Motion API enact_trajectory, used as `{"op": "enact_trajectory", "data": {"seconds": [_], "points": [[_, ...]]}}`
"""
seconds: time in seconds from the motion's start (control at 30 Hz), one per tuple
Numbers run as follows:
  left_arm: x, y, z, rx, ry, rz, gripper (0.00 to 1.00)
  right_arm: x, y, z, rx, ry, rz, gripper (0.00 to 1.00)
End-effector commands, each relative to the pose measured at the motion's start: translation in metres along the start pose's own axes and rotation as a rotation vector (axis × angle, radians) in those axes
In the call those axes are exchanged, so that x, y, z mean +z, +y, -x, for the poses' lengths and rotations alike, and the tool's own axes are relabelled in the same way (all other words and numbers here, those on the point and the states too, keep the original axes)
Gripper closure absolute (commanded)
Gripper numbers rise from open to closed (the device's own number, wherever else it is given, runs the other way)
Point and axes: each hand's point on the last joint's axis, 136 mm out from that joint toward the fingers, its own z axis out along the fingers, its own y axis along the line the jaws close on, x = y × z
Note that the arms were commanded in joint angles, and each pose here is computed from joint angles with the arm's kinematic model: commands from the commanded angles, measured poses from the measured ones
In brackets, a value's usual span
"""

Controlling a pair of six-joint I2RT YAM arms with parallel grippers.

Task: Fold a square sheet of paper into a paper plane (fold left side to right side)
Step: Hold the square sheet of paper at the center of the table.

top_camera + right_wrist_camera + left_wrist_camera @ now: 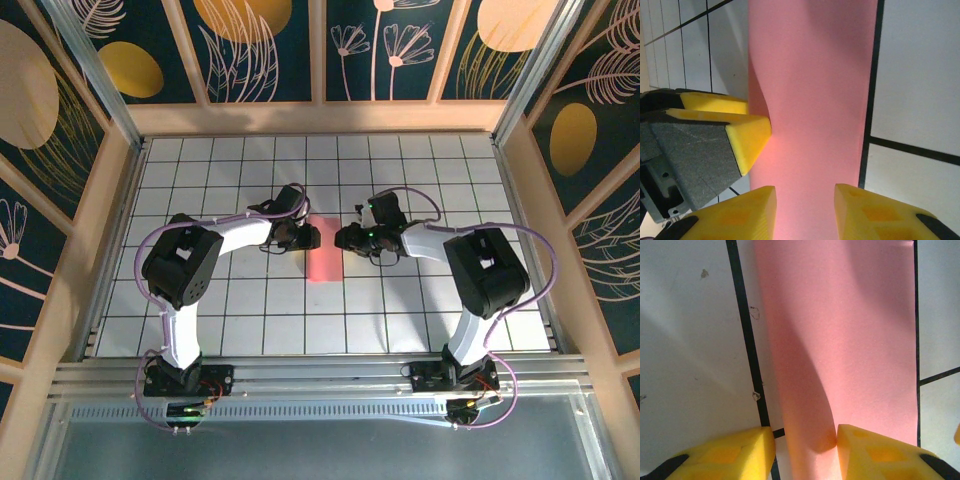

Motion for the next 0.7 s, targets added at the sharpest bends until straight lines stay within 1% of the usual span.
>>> {"op": "enact_trajectory", "data": {"seconds": [0.0,0.1,0.23,0.4,0.67], "points": [[0.029,0.043,-0.034,-0.034,0.106,0.136,0.59,0.01,0.013,0.001,-0.012,0.017,0.038,0.68],[0.03,0.043,-0.034,-0.034,0.107,0.138,0.59,0.015,0.016,0.002,-0.012,0.025,0.049,0.73],[0.029,0.044,-0.033,-0.035,0.105,0.142,0.6,0.022,0.015,0.002,-0.009,0.031,0.05,0.77],[0.029,0.044,-0.033,-0.034,0.104,0.143,0.59,0.029,0.006,-0.002,0.007,0.051,0.027,0.79],[0.028,0.046,-0.033,-0.029,0.101,0.156,0.59,0.036,-0.019,-0.02,0.047,0.093,-0.04,0.82]]}}
